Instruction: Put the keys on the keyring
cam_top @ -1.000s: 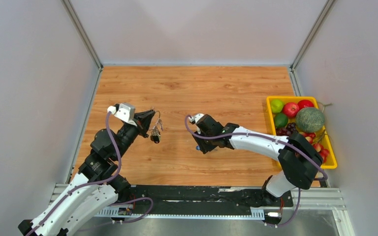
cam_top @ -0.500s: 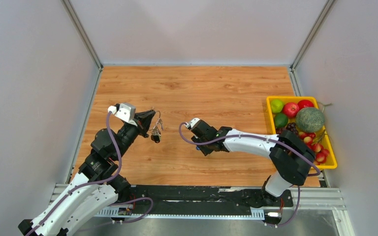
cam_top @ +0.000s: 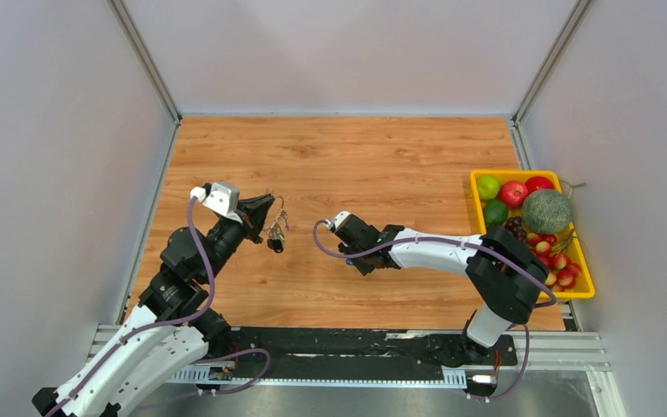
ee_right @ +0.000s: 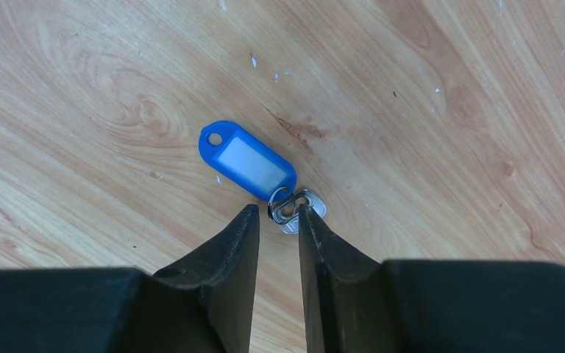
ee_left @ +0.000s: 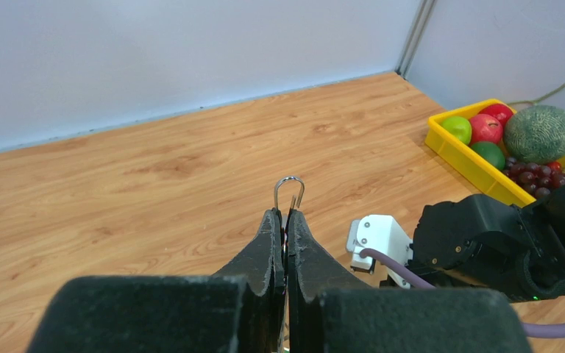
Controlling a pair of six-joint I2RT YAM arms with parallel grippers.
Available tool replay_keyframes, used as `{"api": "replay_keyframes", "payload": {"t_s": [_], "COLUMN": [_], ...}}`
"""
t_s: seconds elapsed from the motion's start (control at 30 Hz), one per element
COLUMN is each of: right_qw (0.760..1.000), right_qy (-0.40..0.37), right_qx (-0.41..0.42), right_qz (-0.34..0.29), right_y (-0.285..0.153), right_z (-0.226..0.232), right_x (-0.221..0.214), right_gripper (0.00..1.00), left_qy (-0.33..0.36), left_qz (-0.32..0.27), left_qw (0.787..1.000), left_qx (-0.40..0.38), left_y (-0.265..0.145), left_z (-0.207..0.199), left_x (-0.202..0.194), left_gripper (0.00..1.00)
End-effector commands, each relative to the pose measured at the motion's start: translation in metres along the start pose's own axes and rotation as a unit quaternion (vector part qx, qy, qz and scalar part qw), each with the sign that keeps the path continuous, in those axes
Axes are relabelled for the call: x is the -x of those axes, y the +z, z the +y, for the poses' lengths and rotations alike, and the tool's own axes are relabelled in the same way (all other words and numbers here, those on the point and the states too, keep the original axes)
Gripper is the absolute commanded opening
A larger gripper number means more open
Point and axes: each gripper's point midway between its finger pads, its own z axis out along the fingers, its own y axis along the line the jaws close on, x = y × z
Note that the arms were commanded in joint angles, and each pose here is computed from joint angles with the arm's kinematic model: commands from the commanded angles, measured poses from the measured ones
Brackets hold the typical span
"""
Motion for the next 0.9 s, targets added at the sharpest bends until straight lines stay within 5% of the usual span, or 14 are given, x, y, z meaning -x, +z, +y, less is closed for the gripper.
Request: {"api": "replay_keyframes", "payload": {"t_s": [0.0, 0.87], "right_qw": [1.000, 0.997], "right_qy": [-0.007, 0.012], "right_qx": [-0.004, -0.013], "right_qz": [-0.021, -0.069], "right_y": [0.000, -0.022], "right_z": [0.000, -0.006], "right_x": [0.015, 0.038], "right_gripper": [0.29, 0.00], "left_qy": [-0.012, -0.013], "left_qz": [-0.037, -0.041], "left_qw": [0.999, 0.999], "left_qx": [-0.009, -0.011], "left_y": [-0.001, -0.003], "left_z": [-0.005, -0.005], "left_x": [0.025, 0.028], "left_gripper": [0.00, 0.00]}}
